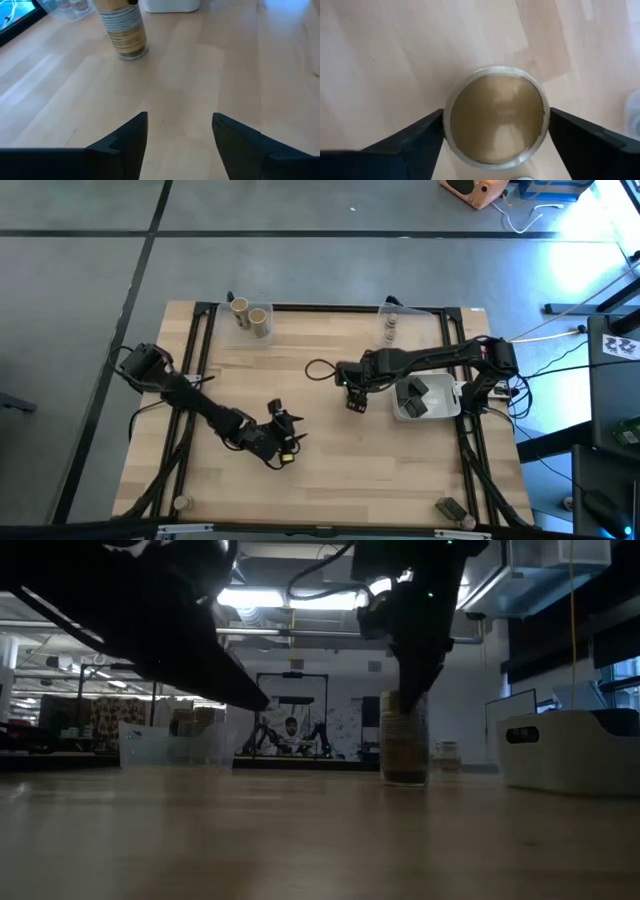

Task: Sort spices by type
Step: Put the cream brown seasoning bottle into the left transparent bin

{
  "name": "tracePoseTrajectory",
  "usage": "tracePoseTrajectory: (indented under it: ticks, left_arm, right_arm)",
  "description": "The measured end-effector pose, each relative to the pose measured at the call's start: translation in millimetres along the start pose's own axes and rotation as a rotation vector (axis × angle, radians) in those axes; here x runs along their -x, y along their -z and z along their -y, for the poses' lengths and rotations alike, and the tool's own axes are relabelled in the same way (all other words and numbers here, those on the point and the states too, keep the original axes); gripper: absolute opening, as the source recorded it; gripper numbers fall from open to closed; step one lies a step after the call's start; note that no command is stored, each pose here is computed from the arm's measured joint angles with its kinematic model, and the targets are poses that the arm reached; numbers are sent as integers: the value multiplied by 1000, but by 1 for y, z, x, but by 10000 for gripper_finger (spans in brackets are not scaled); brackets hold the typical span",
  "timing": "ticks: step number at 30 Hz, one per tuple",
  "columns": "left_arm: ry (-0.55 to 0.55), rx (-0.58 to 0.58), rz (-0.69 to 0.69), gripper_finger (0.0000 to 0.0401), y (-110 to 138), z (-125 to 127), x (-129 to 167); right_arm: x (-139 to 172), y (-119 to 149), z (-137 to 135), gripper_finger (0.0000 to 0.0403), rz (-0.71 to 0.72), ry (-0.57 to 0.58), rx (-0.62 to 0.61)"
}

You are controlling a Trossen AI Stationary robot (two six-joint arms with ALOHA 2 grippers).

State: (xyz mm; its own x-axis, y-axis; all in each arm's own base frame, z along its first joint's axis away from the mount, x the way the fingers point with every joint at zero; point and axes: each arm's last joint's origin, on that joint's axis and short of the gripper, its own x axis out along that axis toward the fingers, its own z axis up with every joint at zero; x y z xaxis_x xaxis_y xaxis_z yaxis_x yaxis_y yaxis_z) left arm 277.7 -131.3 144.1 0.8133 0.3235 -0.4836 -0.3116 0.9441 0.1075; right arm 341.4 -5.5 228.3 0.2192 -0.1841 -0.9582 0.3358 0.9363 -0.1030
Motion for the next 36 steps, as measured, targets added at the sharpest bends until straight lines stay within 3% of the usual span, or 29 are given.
tracePoseTrajectory:
  ticks: [8,13,19,26,30,36]
  left_arm:
    - [-35,17,32,283,-29,-10,-16]
    - [-34,47,47,320,-60,-32,-36]
    - [68,42,64,327,-95,-66,-59]
    - [110,22,81,327,-116,-98,-84]
    - [183,23,112,327,-125,-104,-104]
    - [172,-28,106,327,-130,-104,-134]
  right_arm:
    - [33,17,6,377,-3,57,44]
    - [70,43,3,379,106,216,74]
    - [78,80,7,380,193,303,35]
    - [70,112,12,380,272,372,-32]
    - [66,120,13,380,291,403,-54]
    - [60,123,13,380,292,419,-66]
